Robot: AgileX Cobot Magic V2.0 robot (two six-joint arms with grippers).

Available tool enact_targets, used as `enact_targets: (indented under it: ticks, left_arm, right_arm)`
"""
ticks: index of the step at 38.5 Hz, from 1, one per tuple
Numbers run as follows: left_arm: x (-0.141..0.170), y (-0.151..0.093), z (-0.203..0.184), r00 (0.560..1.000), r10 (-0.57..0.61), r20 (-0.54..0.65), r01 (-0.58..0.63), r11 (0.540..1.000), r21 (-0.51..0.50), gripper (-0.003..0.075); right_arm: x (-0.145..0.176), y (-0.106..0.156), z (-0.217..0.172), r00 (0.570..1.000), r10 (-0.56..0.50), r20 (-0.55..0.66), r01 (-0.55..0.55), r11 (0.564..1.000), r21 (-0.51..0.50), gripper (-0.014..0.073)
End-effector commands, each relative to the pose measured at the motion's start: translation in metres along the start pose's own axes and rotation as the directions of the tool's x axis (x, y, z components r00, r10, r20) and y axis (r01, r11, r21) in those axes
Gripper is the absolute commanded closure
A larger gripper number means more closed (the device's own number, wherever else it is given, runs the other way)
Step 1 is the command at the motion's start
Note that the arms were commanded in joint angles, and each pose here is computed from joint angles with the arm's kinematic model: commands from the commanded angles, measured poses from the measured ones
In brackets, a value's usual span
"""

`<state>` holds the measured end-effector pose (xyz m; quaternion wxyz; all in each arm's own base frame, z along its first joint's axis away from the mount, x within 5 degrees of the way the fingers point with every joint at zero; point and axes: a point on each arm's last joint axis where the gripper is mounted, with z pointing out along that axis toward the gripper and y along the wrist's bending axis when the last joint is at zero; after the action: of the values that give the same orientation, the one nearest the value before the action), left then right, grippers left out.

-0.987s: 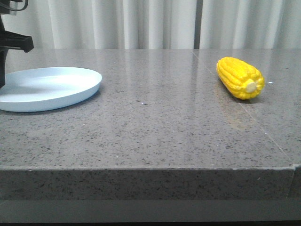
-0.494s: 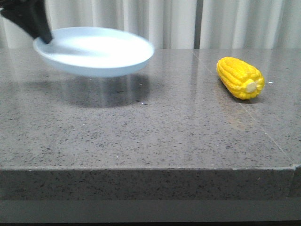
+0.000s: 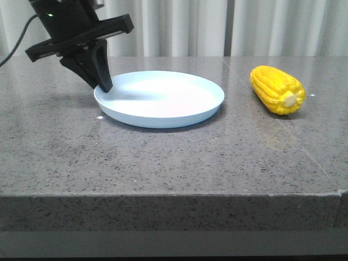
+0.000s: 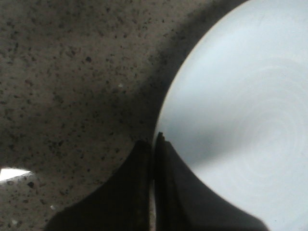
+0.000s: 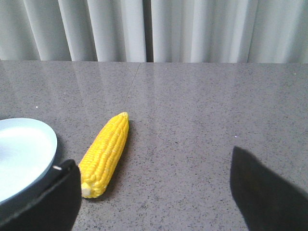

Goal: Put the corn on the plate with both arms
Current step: 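Lift and slide the plate toward the table center with the left gripper, then release the plate and raise the left gripper away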

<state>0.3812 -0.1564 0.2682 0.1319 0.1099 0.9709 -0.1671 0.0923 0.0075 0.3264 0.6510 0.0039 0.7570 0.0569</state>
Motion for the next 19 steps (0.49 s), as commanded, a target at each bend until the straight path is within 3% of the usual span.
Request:
enact_targets:
  ticks: [1, 7, 9, 14, 19]
  left_arm:
    - [-0.006, -0.014, -0.033, 0.992, 0.013, 0.123, -0.018, 0.999, 0.041, 0.0610]
    - [-0.008, -0.014, -0.048, 0.990, 0.036, 0.135, -0.039, 0.999, 0.017, 0.0393]
    - [-0.008, -0.015, -0.058, 0.987, 0.058, 0.149, -0.057, 0.998, -0.008, 0.0363]
    - [-0.004, -0.011, -0.091, 0.970, 0.120, 0.213, -0.097, 0.988, -0.117, 0.0399]
    - [0.004, 0.000, -0.117, 0.965, 0.119, 0.233, -0.049, 0.957, -0.286, 0.0523]
  right_arm:
    - [-0.019, 0.000, -0.002, 0.993, -0.013, 0.114, 0.012, 1.000, 0.005, -0.0053]
    - [-0.019, 0.000, -0.002, 0.993, -0.013, 0.114, 0.012, 1.000, 0.005, -0.0053]
    - [-0.019, 0.000, -0.002, 0.993, -0.013, 0.114, 0.012, 1.000, 0.005, -0.0053]
    - [-0.019, 0.000, -0.002, 0.993, -0.013, 0.114, 0.012, 1.000, 0.005, -0.0053]
    - [-0.019, 0.000, -0.002, 0.993, -0.013, 0.114, 0.012, 1.000, 0.005, -0.0053]
